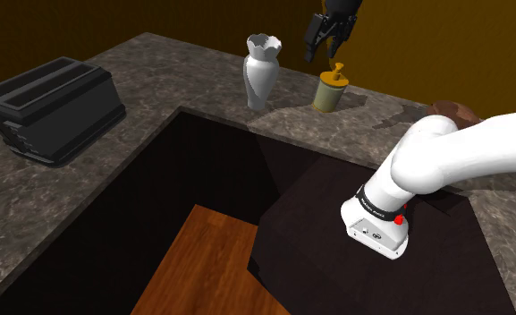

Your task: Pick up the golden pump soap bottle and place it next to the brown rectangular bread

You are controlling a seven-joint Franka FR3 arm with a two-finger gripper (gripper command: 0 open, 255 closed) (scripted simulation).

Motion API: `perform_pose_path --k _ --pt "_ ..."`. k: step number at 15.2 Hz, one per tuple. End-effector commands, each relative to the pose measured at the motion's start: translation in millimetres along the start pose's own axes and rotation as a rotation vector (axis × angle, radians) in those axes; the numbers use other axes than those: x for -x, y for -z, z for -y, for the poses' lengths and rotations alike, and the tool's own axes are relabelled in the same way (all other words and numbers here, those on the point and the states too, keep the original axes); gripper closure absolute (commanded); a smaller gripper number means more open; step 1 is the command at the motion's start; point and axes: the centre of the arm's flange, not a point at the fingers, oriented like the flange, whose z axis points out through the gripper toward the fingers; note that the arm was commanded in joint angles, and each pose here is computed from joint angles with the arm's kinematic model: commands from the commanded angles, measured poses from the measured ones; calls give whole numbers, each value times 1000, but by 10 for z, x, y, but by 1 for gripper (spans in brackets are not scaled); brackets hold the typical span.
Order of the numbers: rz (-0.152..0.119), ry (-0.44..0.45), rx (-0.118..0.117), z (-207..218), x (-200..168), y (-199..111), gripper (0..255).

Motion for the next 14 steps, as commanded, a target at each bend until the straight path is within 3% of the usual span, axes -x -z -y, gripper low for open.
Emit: perform_pose_path --k 1,14 --pt "0 0 0 0 0 0 0" --pt "-24 23 20 -1543 -395 -531 0"
